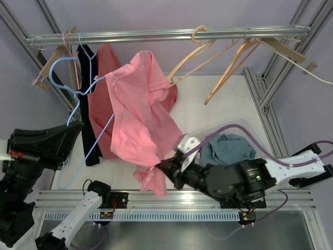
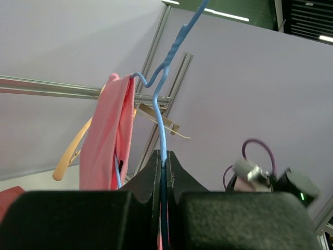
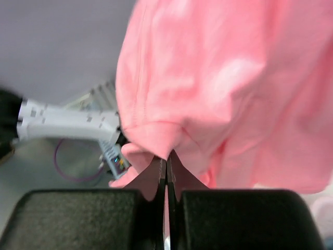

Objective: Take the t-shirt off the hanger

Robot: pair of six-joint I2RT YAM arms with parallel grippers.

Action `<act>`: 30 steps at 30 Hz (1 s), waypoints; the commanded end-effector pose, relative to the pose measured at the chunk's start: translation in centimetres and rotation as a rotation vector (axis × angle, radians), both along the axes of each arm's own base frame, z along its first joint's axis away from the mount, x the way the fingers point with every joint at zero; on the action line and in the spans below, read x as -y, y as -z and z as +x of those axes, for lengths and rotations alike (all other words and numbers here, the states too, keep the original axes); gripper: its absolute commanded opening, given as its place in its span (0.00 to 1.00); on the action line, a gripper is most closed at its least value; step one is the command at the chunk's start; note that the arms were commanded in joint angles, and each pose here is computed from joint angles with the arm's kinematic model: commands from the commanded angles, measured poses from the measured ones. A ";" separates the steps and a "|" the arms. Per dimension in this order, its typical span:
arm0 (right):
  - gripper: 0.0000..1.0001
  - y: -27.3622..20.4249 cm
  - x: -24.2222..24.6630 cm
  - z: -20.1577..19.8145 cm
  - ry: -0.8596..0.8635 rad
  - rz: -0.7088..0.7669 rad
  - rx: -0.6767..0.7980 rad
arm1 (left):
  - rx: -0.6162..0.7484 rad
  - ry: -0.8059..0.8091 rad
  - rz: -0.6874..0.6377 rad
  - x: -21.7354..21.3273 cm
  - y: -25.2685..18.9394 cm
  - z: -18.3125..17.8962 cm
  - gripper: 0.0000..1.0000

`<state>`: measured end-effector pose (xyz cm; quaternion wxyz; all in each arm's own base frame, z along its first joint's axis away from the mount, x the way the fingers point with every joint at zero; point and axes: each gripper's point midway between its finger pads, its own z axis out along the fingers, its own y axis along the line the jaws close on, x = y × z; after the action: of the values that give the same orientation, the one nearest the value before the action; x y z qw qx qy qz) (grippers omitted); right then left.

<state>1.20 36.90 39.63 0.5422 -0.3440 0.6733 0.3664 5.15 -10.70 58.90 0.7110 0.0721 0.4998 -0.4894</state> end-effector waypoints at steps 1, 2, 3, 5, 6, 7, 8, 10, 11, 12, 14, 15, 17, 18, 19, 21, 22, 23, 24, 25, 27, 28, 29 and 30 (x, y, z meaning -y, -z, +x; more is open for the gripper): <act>0.00 -4.7 5.5 5.0 0.149 0.098 0.065 | 0.112 -0.008 -0.042 -1.3 -0.7 -3.2 0.00; 0.00 -5.5 6.0 5.8 0.165 0.126 0.068 | 0.090 0.000 -0.035 -1.0 0.3 -2.8 0.00; 0.00 -5.7 6.8 7.4 0.207 0.127 0.083 | 0.098 0.014 -0.036 -1.0 0.6 -3.5 0.00; 0.00 -6.5 7.4 8.3 0.188 0.153 0.093 | 0.083 0.046 -0.024 -0.6 1.7 -3.7 0.00; 0.00 -6.5 7.8 9.7 0.216 0.147 0.110 | 0.085 0.058 -0.019 -0.4 1.9 -4.0 0.00; 0.00 -6.6 7.4 9.7 0.184 0.148 0.119 | 0.095 0.079 -0.010 -0.3 2.2 -4.7 0.00; 0.00 -6.7 7.5 10.2 0.198 0.151 0.122 | 0.097 0.092 -0.002 -0.2 2.3 -4.9 0.00; 0.00 -7.0 8.0 12.3 0.246 0.118 0.181 | 0.114 0.140 0.024 0.3 2.7 -6.0 0.00; 0.00 -7.0 8.0 12.8 0.247 0.114 0.190 | 0.118 0.160 0.036 0.5 2.9 -6.4 0.00; 0.00 -7.4 7.7 12.9 0.216 0.122 0.195 | 0.115 0.180 0.041 0.8 3.1 -6.6 0.00; 0.00 -7.7 7.7 14.1 0.208 0.127 0.212 | 0.118 0.228 0.061 1.2 3.6 -7.6 0.00; 0.00 -7.7 7.1 13.8 0.158 0.130 0.218 | 0.110 0.246 0.067 1.4 3.9 -7.7 0.00; 0.02 -8.0 6.8 14.3 0.151 0.141 0.242 | 0.117 0.261 0.073 1.5 4.2 -8.3 0.00; 0.04 -8.0 6.6 14.5 0.147 0.144 0.246 | 0.119 0.273 0.077 1.5 4.2 -8.6 0.00; 0.18 -8.3 6.4 15.3 0.152 0.163 0.249 | 0.130 0.285 0.078 1.5 4.1 -9.3 0.00; 0.56 -8.0 6.5 16.0 0.171 0.161 0.245 | 0.134 0.287 0.078 1.5 4.0 -9.5 0.00; 0.76 -7.9 6.2 16.0 0.150 0.167 0.241 | 0.140 0.290 0.076 1.4 3.8 -9.7 0.00; 0.84 -7.8 5.8 15.9 0.130 0.175 0.233 | 0.146 0.293 0.074 1.3 3.7 -10.0 0.00; 0.88 -7.5 5.3 15.8 0.090 0.180 0.218 | 0.154 0.299 0.073 1.3 3.6 -10.2 0.00; 0.88 -7.0 4.7 15.8 0.069 0.176 0.210 | 0.154 0.308 0.070 1.3 3.5 -10.5 0.00; 0.88 -6.6 3.5 15.2 0.009 0.185 0.201 | 0.161 0.324 0.065 1.4 3.3 -10.7 0.00; 0.88 -6.4 2.4 14.6 -0.053 0.193 0.200 | 0.161 0.332 0.063 1.5 3.3 -10.9 0.00; 0.88 -6.2 1.9 14.4 -0.077 0.190 0.192 | 0.162 0.330 0.062 1.4 3.3 -10.9 0.00; 0.84 -6.0 1.2 13.5 -0.144 0.193 0.177 | 0.163 0.328 0.061 1.4 3.2 -10.9 0.00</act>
<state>17.05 33.12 45.42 0.6357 -0.3192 0.5992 0.3674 -2.89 -12.44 53.96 0.6456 0.1824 0.4827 -0.5630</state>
